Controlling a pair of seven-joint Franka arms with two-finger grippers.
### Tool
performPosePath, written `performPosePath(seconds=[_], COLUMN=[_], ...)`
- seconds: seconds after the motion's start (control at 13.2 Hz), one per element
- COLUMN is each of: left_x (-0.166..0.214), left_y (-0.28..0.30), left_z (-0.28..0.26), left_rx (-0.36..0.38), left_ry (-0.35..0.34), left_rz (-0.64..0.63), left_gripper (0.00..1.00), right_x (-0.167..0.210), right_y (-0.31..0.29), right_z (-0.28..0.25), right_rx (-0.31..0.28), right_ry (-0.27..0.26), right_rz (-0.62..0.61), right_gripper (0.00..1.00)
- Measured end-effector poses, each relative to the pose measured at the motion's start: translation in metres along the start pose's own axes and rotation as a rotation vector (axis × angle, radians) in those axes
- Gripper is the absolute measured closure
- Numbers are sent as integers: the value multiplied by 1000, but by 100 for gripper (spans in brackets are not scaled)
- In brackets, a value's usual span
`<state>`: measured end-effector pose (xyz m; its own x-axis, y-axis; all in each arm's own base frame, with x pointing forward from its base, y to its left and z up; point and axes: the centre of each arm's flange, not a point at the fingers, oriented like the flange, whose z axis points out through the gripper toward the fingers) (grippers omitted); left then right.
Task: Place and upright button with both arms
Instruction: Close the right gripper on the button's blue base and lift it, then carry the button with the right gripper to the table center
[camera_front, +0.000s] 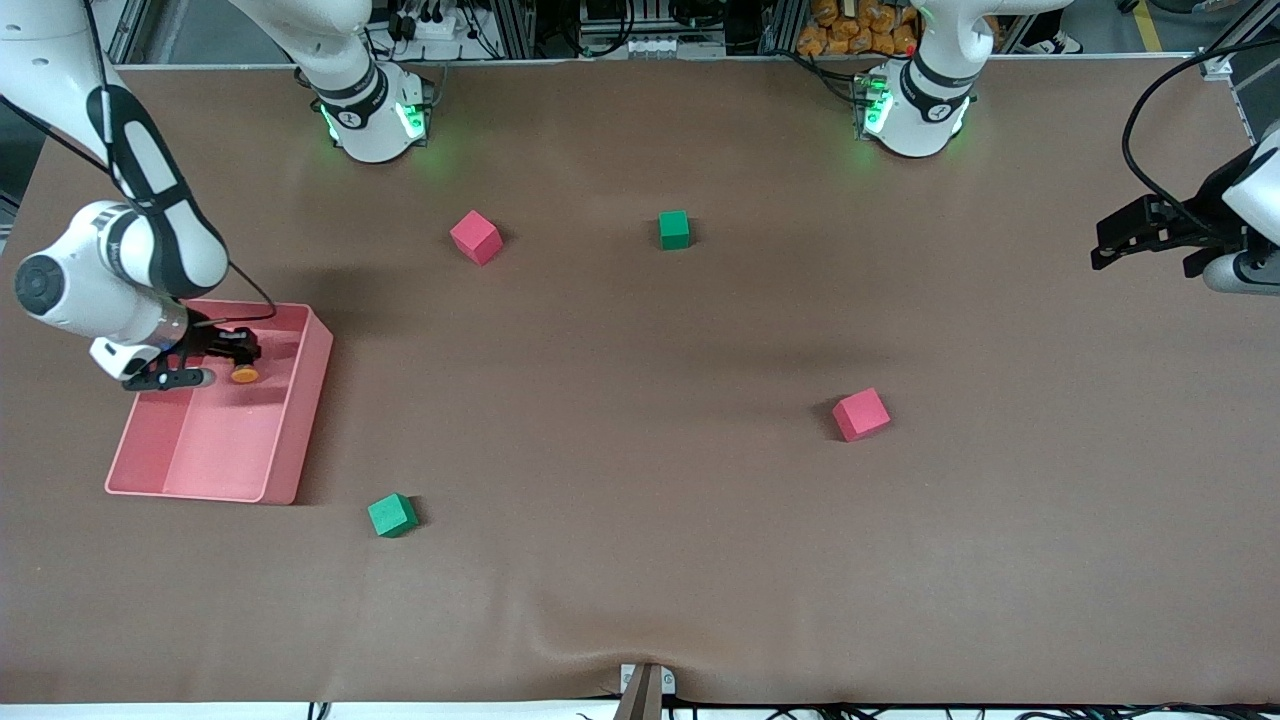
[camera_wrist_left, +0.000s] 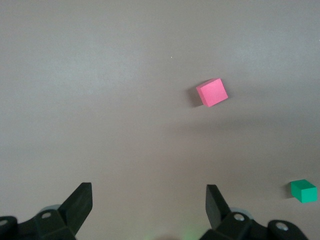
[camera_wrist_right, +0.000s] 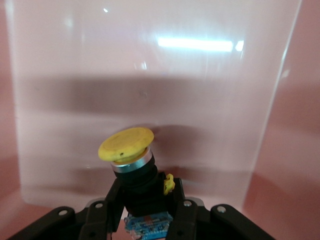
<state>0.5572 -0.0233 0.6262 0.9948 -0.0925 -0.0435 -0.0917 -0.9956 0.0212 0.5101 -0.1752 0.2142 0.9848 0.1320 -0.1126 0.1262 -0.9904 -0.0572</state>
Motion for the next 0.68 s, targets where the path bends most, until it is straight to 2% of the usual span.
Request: performPosePath(seconds=[0.38,0.68], left_x=[0,0], left_y=[0,0], left_z=[0,0], left_rx=[0,0], left_ry=[0,0], left_rz=[1,0], left_gripper=[0,0], right_x=[49,89], right_y=[-11,-104], right_z=[-85,-127], right_rx=[-28,-82], right_ry=[39,92], right_rz=[-286,-561], right_gripper=[58,58])
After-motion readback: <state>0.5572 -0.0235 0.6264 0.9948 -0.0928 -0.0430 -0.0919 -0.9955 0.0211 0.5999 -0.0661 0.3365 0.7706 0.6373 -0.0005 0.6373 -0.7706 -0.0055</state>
